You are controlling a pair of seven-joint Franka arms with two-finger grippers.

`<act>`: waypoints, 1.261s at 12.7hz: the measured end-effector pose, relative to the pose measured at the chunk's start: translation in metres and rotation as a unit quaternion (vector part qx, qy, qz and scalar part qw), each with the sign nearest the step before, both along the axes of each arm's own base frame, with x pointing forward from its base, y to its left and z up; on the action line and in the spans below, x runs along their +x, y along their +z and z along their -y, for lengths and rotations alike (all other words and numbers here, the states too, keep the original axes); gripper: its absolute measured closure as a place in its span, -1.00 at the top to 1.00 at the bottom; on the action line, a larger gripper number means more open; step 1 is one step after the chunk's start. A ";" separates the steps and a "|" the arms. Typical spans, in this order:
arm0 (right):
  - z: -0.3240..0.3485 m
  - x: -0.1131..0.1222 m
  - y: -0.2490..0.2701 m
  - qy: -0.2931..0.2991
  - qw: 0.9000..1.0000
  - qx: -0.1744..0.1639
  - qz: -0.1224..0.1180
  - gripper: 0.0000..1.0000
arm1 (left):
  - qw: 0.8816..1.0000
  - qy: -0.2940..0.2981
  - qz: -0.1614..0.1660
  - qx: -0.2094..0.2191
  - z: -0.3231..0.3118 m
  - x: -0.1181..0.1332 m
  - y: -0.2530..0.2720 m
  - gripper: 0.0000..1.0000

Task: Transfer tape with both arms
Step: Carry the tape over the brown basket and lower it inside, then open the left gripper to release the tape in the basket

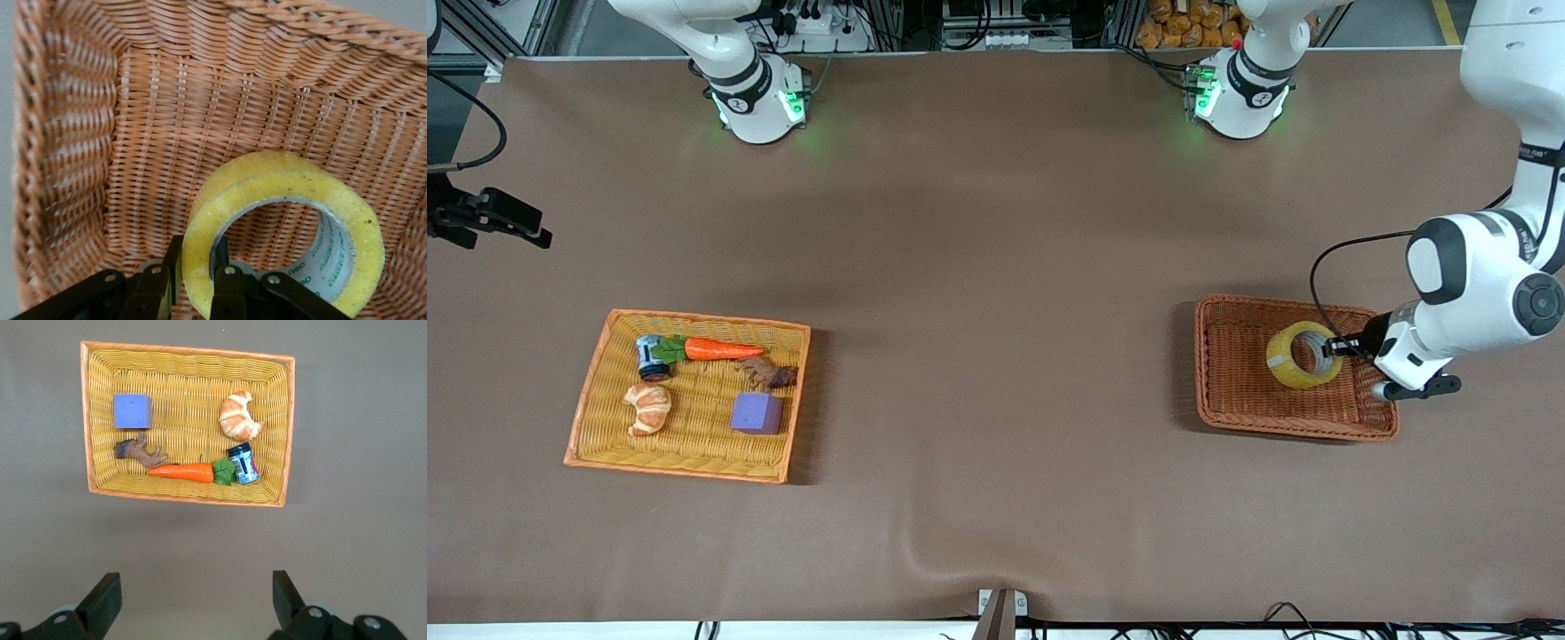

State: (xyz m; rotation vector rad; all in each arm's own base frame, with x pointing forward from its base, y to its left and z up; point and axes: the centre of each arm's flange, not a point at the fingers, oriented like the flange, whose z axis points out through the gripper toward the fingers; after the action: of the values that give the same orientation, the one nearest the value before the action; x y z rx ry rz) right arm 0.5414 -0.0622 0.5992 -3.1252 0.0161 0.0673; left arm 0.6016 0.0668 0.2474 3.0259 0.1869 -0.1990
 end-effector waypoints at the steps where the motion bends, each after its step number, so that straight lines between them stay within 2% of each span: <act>1: -0.002 0.000 -0.001 0.002 1.000 0.000 -0.001 1.00 | 1.000 -0.001 0.000 -0.001 0.001 0.001 -0.006 -0.56; 2: -0.004 0.001 -0.001 0.004 1.000 0.000 -0.001 1.00 | 1.000 -0.001 0.001 -0.002 0.003 0.001 -0.010 -0.43; 7: -0.006 0.001 -0.001 0.006 1.000 0.000 -0.001 1.00 | 1.000 -0.004 0.009 -0.002 0.006 0.007 -0.004 0.64; 8: -0.006 0.001 0.001 0.006 1.000 0.000 0.000 1.00 | 1.000 -0.005 0.016 -0.001 0.007 0.010 0.002 0.87; 9: -0.007 0.002 0.002 0.006 1.000 0.000 0.002 1.00 | 1.000 -0.006 0.027 0.000 0.008 0.014 0.015 1.00; 11: -0.007 0.002 0.005 0.006 1.000 0.000 0.004 1.00 | 0.999 -0.018 0.050 0.002 0.022 0.021 0.061 1.00; 13: -0.008 0.002 0.006 0.004 1.000 0.001 0.006 1.00 | 0.998 -0.017 0.065 0.008 0.041 0.021 0.130 1.00; 16: -0.010 0.002 0.006 -0.008 1.000 0.002 0.006 1.00 | 0.998 -0.012 0.061 0.014 0.063 0.013 0.231 1.00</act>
State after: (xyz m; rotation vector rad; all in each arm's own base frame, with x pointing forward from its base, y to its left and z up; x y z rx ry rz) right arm 0.5438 -0.0526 0.6057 -3.1201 0.0398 0.0473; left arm 0.6145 0.0042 0.4782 3.0569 0.1454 -0.0126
